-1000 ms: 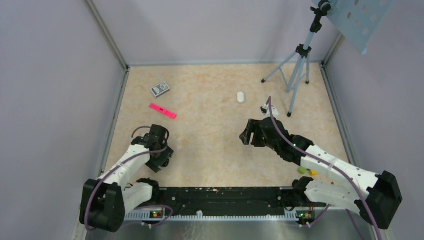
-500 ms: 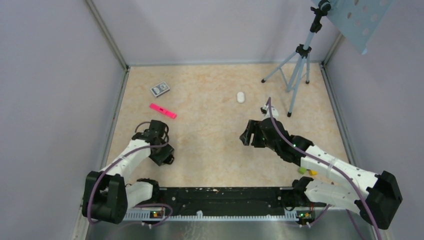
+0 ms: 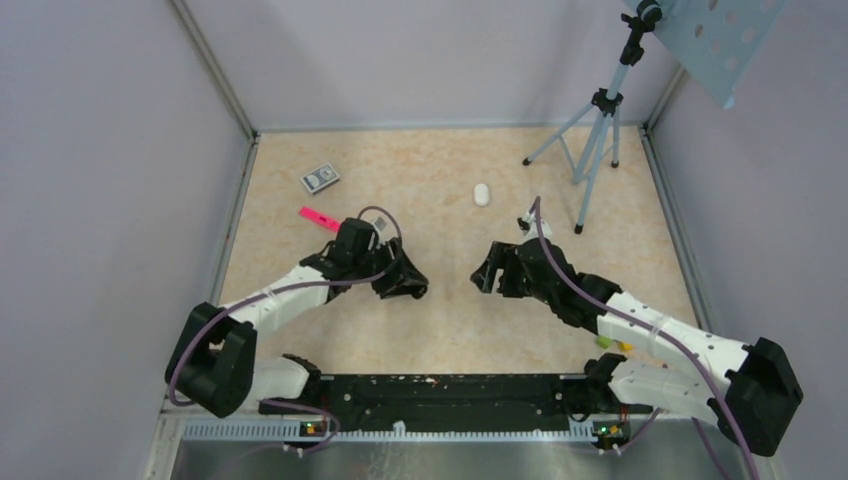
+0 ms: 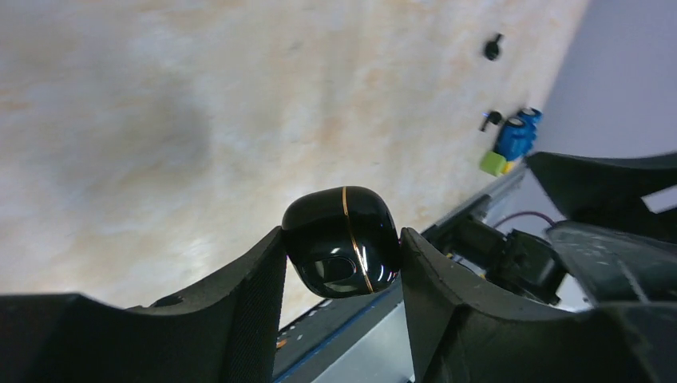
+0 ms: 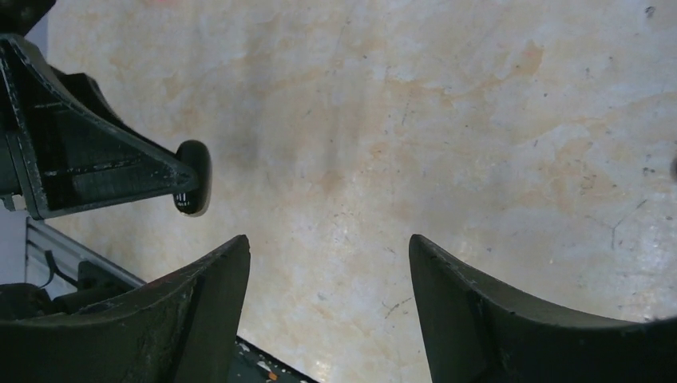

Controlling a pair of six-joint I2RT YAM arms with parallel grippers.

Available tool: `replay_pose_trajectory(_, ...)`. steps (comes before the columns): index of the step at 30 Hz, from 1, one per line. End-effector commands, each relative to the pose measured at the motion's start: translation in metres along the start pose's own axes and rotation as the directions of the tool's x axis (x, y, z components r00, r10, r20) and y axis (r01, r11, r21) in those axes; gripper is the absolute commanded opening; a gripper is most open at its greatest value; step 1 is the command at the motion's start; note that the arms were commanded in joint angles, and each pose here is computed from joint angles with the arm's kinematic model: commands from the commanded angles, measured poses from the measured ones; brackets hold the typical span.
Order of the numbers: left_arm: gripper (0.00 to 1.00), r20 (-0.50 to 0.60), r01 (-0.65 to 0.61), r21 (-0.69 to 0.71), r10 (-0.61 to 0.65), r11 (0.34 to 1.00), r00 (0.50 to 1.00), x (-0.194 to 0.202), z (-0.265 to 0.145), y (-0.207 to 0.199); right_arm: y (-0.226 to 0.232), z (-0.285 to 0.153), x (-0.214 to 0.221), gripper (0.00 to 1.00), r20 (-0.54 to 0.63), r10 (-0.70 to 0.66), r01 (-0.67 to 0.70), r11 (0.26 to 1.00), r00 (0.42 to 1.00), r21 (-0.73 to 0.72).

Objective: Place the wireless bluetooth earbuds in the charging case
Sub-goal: Pick up the charging case from the corner of the board, then pass from the left arm to the right

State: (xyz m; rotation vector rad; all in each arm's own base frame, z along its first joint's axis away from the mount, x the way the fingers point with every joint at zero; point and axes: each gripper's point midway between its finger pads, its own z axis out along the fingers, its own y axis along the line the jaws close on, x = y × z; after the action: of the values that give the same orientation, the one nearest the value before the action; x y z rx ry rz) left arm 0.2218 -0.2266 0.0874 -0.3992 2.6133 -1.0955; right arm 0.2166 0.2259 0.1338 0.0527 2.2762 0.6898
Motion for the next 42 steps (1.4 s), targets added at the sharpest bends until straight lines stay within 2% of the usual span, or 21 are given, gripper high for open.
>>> replay_pose_trajectory(1, 0.56, 0.019, -0.132, 0.241, 0.132, 0.961, 0.991, -0.016, -0.002, -0.085, 0.041, -0.003, -0.018, 0.72, 0.061, 0.076, -0.062, 0.977, 0.995, -0.205)
replay_pose_trajectory(6, 0.56, 0.022, -0.105, 0.323, 0.103, 0.941, 0.994, -0.025, -0.006, -0.120, 0.060, -0.003, -0.025, 0.73, 0.109, 0.131, -0.088, 0.939, 0.985, -0.333)
replay_pose_trajectory(10, 0.56, 0.050, -0.106, 0.323, 0.094, 0.941, 0.994, -0.036, -0.009, -0.136, 0.076, -0.007, -0.032, 0.73, 0.134, 0.114, -0.050, 0.912, 0.984, -0.406)
replay_pose_trajectory(13, 0.55, 0.051, -0.085, 0.291, 0.074, 0.953, 0.996, -0.041, -0.005, -0.135, 0.088, -0.012, -0.041, 0.73, 0.180, 0.057, 0.023, 0.910, 0.982, -0.415)
replay_pose_trajectory(17, 0.55, 0.041, -0.070, 0.293, 0.061, 0.954, 0.997, -0.040, -0.004, -0.137, 0.097, -0.005, -0.055, 0.73, 0.219, 0.045, 0.049, 0.913, 0.975, -0.405)
replay_pose_trajectory(22, 0.55, 0.047, -0.073, 0.295, 0.061, 0.953, 0.997, -0.042, -0.008, -0.142, 0.107, 0.010, -0.059, 0.69, 0.218, 0.080, 0.020, 0.906, 0.973, -0.422)
replay_pose_trajectory(28, 0.55, 0.058, -0.072, 0.295, 0.057, 0.953, 0.997, -0.042, -0.013, -0.144, 0.112, 0.027, -0.068, 0.61, 0.223, 0.132, -0.032, 0.914, 0.966, -0.405)
replay_pose_trajectory(32, 0.55, 0.060, -0.072, 0.306, 0.056, 0.949, 0.997, -0.042, -0.016, -0.147, 0.116, 0.036, -0.066, 0.49, 0.207, 0.140, -0.046, 0.915, 0.968, -0.402)
replay_pose_trajectory(40, 0.57, 0.056, -0.075, 0.313, 0.061, 0.947, 0.997, -0.039, -0.018, -0.146, 0.113, 0.041, -0.058, 0.00, 0.162, 0.173, -0.097, 0.913, 0.971, -0.395)
replay_pose_trajectory(42, 0.66, 0.062, -0.093, 0.304, 0.077, 0.948, 0.995, -0.039, -0.018, -0.143, 0.110, 0.037, -0.056, 0.00, 0.153, 0.164, -0.092, 0.914, 0.974, -0.395)
